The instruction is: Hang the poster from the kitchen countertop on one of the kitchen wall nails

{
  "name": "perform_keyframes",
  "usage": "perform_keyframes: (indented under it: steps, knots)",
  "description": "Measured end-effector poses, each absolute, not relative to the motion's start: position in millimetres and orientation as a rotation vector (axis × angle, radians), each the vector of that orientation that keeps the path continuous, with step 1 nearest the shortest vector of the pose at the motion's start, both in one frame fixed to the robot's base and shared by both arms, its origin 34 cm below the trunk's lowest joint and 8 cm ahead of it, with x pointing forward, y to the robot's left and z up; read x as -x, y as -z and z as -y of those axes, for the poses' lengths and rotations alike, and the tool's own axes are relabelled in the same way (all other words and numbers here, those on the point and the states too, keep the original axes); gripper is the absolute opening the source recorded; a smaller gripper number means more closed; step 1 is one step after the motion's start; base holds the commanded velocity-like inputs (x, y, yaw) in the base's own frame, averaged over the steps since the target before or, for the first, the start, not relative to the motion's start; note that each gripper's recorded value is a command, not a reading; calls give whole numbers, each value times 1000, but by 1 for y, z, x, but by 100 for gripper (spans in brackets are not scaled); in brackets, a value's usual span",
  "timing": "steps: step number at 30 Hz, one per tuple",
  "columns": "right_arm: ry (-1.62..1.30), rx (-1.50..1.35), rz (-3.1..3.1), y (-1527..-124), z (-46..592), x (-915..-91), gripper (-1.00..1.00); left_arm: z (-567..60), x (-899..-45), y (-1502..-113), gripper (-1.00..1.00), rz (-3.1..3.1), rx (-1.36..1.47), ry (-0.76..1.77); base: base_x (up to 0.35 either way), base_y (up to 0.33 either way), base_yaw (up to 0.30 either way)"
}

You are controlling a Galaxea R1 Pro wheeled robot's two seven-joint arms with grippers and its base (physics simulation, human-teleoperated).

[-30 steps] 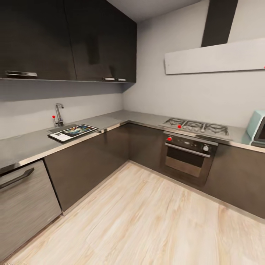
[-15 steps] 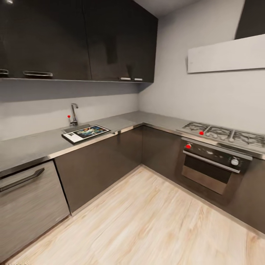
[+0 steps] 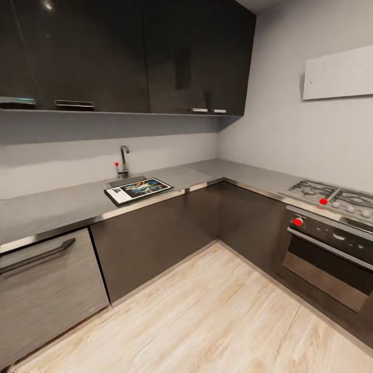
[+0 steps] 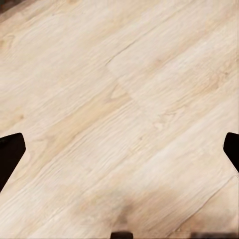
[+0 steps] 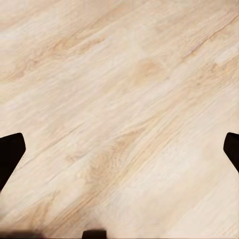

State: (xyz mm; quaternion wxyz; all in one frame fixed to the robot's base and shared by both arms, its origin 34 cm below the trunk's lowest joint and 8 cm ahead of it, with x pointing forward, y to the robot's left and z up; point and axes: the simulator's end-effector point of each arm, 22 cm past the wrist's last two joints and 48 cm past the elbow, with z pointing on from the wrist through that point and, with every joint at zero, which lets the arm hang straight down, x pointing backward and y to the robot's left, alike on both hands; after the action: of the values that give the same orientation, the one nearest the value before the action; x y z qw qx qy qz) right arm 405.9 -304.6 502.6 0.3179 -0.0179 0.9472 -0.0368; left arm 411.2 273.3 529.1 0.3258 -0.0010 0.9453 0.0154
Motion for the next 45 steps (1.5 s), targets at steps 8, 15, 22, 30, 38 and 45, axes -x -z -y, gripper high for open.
perform_keyframes:
  steps: [8, 15, 22, 30, 38, 45]
  knots:
    - [97, 47, -2492, -503, 304, -406, 100, -273, -411, -529, 100, -2477, 2, -40, 307, -164, 293]
    - [97, 47, -2492, -503, 305, -406, 100, -273, -411, -529, 100, -2477, 2, -40, 283, -208, 293]
    - [97, 48, -2492, -503, 305, -406, 100, -273, -411, -529, 100, -2477, 3, -40, 258, -241, 293]
    - [97, 48, -2492, -503, 305, -406, 100, -273, -411, -529, 100, -2477, 3, -40, 246, -253, 293]
    - [97, 48, -2493, -502, 305, -406, 100, -273, -411, -529, 100, -2477, 3, -40, 236, -260, 232]
    - [97, 52, -2495, -502, 305, -405, 100, -273, -411, -529, 100, -2478, 2, -40, 233, -262, 38]
